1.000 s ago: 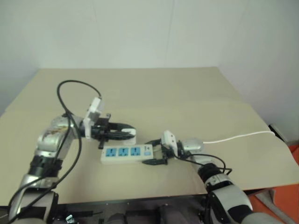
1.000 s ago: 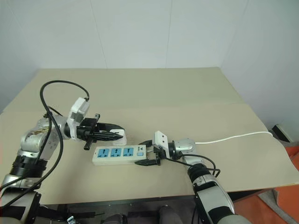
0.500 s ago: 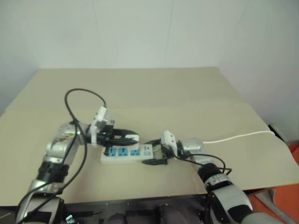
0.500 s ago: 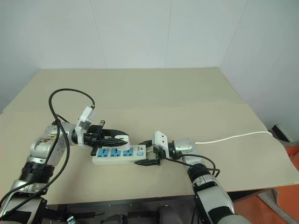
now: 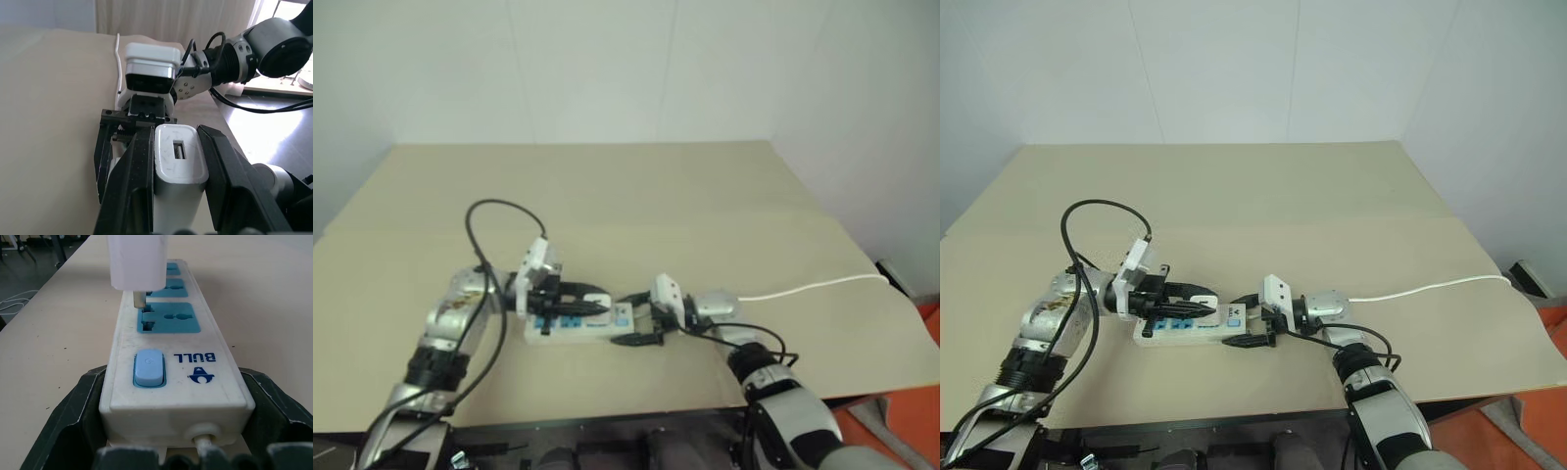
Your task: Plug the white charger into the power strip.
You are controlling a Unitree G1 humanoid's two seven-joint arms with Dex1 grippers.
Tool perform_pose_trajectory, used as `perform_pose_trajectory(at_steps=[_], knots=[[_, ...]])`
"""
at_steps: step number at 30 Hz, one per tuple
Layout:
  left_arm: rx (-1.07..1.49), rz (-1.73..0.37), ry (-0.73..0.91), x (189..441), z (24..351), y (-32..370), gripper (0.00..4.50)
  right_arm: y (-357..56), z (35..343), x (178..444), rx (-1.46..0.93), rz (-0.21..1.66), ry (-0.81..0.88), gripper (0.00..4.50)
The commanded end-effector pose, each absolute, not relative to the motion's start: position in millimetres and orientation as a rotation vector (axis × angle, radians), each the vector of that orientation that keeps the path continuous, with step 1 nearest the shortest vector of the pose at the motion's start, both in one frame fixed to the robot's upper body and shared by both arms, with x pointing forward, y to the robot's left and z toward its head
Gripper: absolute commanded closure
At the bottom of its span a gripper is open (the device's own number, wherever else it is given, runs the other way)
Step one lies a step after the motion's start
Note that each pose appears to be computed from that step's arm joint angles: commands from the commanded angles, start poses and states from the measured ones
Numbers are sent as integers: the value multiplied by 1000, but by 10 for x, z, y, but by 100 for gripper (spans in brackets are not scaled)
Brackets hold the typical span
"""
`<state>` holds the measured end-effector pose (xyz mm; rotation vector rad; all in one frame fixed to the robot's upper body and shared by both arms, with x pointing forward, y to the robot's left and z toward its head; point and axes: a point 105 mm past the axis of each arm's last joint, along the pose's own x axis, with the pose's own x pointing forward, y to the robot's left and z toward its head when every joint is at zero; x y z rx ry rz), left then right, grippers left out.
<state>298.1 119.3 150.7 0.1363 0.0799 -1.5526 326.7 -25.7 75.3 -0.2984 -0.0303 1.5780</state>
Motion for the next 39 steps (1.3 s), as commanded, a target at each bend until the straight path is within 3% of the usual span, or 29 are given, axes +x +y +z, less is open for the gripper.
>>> perform_pose_trajectory(at_steps=[1, 39], knots=[[158, -1563, 61, 2956, 1511, 1193, 347, -203, 666, 3219, -282, 1595, 2, 109], [143, -1524, 50, 3093, 1439, 1192, 347, -220, 654, 3228, -283, 1578, 4, 109]])
